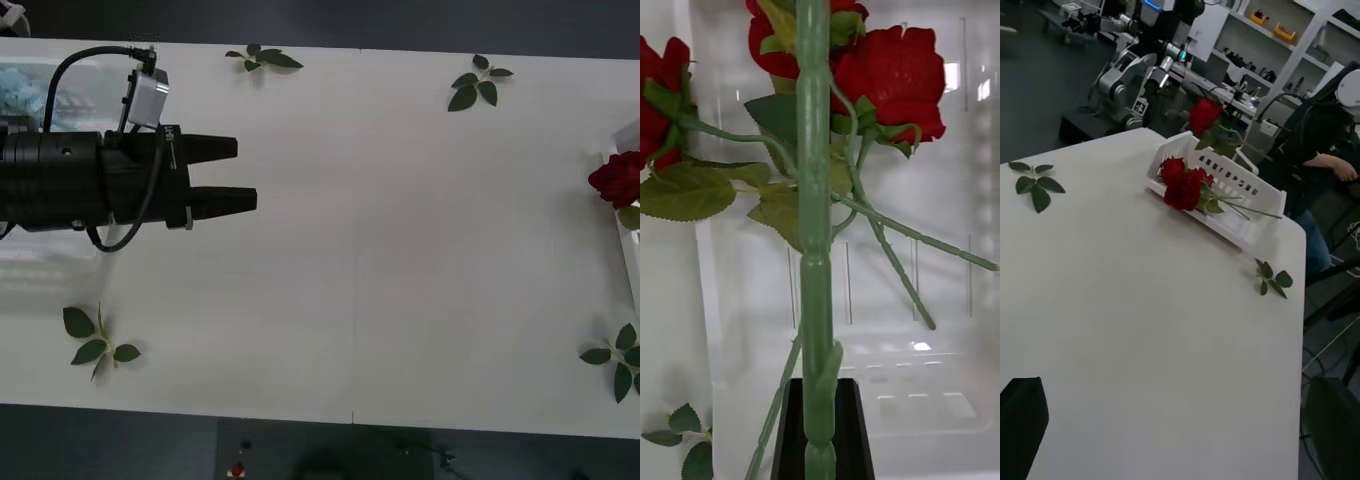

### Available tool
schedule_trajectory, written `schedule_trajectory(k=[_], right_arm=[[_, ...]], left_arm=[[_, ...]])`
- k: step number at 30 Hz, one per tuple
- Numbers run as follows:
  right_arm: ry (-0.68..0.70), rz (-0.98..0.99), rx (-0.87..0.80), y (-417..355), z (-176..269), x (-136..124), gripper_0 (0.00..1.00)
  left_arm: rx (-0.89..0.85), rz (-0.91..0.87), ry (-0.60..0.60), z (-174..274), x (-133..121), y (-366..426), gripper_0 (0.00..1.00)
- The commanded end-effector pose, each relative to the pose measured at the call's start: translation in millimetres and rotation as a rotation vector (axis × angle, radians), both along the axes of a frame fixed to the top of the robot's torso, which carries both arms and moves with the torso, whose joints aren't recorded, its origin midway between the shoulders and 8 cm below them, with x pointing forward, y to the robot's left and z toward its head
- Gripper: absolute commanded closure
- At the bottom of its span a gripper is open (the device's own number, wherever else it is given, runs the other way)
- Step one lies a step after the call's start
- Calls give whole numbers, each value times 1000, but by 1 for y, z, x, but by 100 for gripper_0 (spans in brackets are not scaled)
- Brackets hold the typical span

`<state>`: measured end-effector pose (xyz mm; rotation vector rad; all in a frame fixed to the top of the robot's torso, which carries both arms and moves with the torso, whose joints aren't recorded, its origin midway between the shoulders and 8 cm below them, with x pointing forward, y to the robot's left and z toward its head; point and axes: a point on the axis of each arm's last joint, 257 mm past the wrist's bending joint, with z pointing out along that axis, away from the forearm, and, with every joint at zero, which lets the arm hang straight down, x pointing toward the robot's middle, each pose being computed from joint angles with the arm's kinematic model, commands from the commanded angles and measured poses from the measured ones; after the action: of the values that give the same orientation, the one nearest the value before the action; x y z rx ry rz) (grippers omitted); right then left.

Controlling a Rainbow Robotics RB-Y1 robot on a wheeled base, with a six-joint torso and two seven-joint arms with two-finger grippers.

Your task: Put the red flowers into the right box and the blue flowers into the left box

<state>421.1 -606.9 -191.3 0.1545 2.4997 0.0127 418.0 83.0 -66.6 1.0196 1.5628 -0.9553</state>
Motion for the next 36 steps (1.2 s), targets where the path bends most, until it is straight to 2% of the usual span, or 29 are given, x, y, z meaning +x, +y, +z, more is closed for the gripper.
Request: schedule_trajectory(k=[1, 10, 11, 12, 13, 15, 17, 29, 33, 36], right_arm=[[-41, -61, -1, -15, 18, 9, 100], [-48, -66, -1, -17, 18, 9, 100], [-47, -62, -3, -16, 17, 10, 98], [-49, -64, -2, -17, 18, 10, 91], [-54, -65, 1, -16, 18, 11, 67], [-56, -66, 7, -14, 19, 11, 27], [-56, -66, 7, -15, 18, 11, 1], [-61, -54, 27, -6, 19, 14, 0], [-50, 37, 101, 34, 22, 17, 0], [-56, 180, 204, 83, 37, 19, 0]], left_arm=[[-13, -45, -43, 12, -12, -17, 0], [-45, -57, -30, 18, -17, -24, 0], [-45, -55, -29, 18, -16, -23, 0], [-44, -55, -29, 18, -16, -23, 0], [-44, -54, -30, 18, -16, -23, 0], [-43, -49, -27, 17, -14, -21, 0], [-45, -47, -28, 17, -13, -22, 0], [-53, -12, -20, 17, -3, -16, 0], [-58, 20, -10, 15, 8, -8, 0], [-64, 48, -9, 15, 15, -3, 0]])
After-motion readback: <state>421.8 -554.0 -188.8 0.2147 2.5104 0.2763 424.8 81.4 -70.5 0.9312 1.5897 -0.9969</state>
